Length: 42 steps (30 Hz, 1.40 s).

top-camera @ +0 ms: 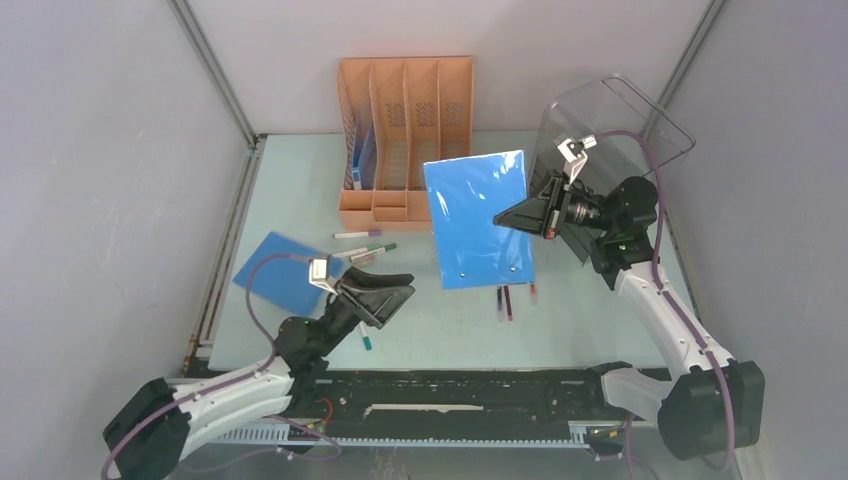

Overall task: Organize the desk
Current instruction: Pick up the folder from the corner of the board.

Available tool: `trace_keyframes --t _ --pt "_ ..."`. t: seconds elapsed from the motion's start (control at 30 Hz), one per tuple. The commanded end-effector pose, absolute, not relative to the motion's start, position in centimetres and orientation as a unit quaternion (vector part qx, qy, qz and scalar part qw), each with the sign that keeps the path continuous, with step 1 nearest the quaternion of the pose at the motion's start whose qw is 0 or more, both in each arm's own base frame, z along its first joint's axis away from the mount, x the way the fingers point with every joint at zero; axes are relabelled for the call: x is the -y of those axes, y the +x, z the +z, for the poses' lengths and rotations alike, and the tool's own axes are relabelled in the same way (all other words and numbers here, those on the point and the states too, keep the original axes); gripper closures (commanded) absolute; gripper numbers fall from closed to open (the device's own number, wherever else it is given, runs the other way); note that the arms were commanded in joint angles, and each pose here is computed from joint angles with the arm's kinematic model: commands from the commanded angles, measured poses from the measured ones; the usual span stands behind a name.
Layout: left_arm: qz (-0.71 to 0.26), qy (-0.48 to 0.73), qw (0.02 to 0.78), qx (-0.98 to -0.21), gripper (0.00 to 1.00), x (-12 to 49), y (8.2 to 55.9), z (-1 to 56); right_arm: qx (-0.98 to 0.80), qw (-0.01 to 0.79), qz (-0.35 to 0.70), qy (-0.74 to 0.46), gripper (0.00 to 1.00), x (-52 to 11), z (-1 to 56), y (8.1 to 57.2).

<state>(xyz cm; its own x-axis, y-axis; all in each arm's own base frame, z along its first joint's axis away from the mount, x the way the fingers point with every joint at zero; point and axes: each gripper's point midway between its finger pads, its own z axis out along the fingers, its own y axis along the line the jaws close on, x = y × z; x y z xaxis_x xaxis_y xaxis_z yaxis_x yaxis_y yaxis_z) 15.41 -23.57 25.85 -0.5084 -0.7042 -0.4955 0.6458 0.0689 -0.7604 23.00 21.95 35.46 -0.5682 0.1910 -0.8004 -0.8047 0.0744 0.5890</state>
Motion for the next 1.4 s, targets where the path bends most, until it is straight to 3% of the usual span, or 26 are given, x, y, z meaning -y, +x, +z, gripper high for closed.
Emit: trace_keyframes --t 0.0,0.6,0.87,1.07,1.23,1.37 --pt "-0.679 -0.031 0.511 -0.526 0.0 23.8 15.7 25.7 -0.604 0.418 0.631 -0.25 1.0 -21.6 36.9 22.7" --pt "-0.716 0.001 0.477 -0.51 0.0 30.0 15.9 28.4 -0.609 0.412 0.636 -0.235 1.0 -21.7 36.3 23.2" --pt "-0.737 0.022 0.445 -0.509 0.07 33.8 16.3 29.5 -0.607 0.415 0.635 -0.236 1.0 -21.7 36.4 23.0" --pt "-0.734 0.005 0.453 -0.506 0.08 33.7 17.0 29.8 -0.606 0.418 0.634 -0.239 1.0 -21.7 36.4 22.9" --pt "-0.705 -0.065 0.46 -0.536 0.0 31.4 18.6 26.9 -0.6 0.436 0.625 -0.244 1.0 -21.0 37.0 22.8" --pt "-0.702 -0.065 0.448 -0.549 0.0 30.8 18.1 25.6 -0.6 0.442 0.622 -0.24 1.0 -20.7 37.2 22.8"
